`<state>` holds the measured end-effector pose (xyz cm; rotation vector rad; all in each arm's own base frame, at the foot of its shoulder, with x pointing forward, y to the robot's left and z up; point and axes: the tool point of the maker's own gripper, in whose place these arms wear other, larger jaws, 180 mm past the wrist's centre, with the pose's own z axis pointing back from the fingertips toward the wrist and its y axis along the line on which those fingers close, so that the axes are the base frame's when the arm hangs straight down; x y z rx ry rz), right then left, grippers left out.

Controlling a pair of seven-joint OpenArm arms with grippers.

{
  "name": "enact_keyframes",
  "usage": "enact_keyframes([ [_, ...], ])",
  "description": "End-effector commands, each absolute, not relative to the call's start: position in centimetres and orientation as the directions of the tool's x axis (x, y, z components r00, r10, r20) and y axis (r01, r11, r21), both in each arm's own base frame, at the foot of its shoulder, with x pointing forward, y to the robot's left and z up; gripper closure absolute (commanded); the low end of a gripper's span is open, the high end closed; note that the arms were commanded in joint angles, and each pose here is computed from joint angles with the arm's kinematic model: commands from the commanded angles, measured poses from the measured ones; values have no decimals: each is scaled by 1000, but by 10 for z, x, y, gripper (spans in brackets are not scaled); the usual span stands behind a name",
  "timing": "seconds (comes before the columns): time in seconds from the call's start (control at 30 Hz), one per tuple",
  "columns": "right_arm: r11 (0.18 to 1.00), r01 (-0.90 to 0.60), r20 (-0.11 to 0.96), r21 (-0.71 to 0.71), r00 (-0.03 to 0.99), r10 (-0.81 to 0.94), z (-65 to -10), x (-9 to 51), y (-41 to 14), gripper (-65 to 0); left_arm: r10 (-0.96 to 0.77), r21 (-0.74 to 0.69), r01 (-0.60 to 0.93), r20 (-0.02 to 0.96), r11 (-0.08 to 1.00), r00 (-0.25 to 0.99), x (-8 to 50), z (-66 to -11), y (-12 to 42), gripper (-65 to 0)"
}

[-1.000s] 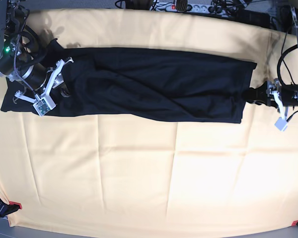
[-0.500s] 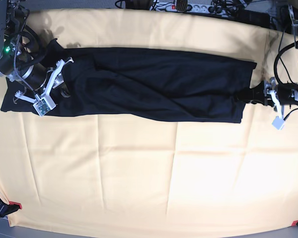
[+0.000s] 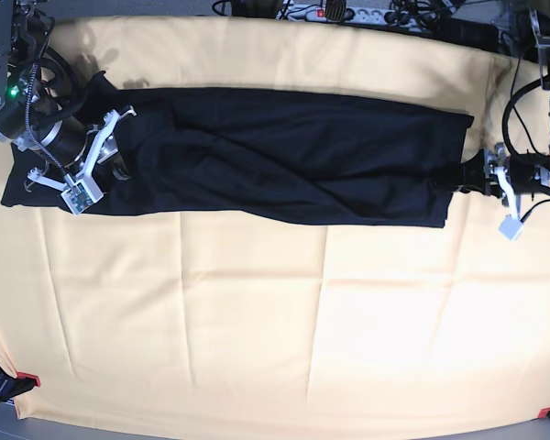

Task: Fold the T-shirt properly
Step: 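Grasp the other end of the shirt strip with the left gripper, then pull the strip ends apart with both grippers to straighten it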

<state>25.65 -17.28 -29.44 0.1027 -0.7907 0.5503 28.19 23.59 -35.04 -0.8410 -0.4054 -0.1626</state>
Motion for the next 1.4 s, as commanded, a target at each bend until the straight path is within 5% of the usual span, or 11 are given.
enact_keyframes([
  [0.0, 852, -504, 724, -138, 536, 434, -283, 263, -174, -261, -7, -681, 302, 400, 667, 917, 280, -351, 237, -412],
  [0.33, 852, -505, 724, -138, 536, 434, -283, 263, -174, -261, 5, -711, 310, 403, 632, 915, 282, -355, 218, -406],
  [0.4, 852, -505, 724, -138, 536, 434, -283, 263, -174, -261, 4, -710, 310, 403, 632, 915, 282, -355, 218, -318],
  [0.5, 852, -505, 724, -138, 536, 434, -283, 263, -174, -261, -18, -699, 344, 428, 628, 903, 281, -354, 217, -36],
  [0.53, 852, -505, 724, -138, 536, 434, -283, 263, -174, -261, -25, -693, 345, 427, 633, 904, 281, -356, 218, 0],
  [1.37, 852, -505, 724, -138, 535, 435, -283, 263, -174, -261, -119, -439, 348, 469, 829, 875, 300, -297, 326, 0],
])
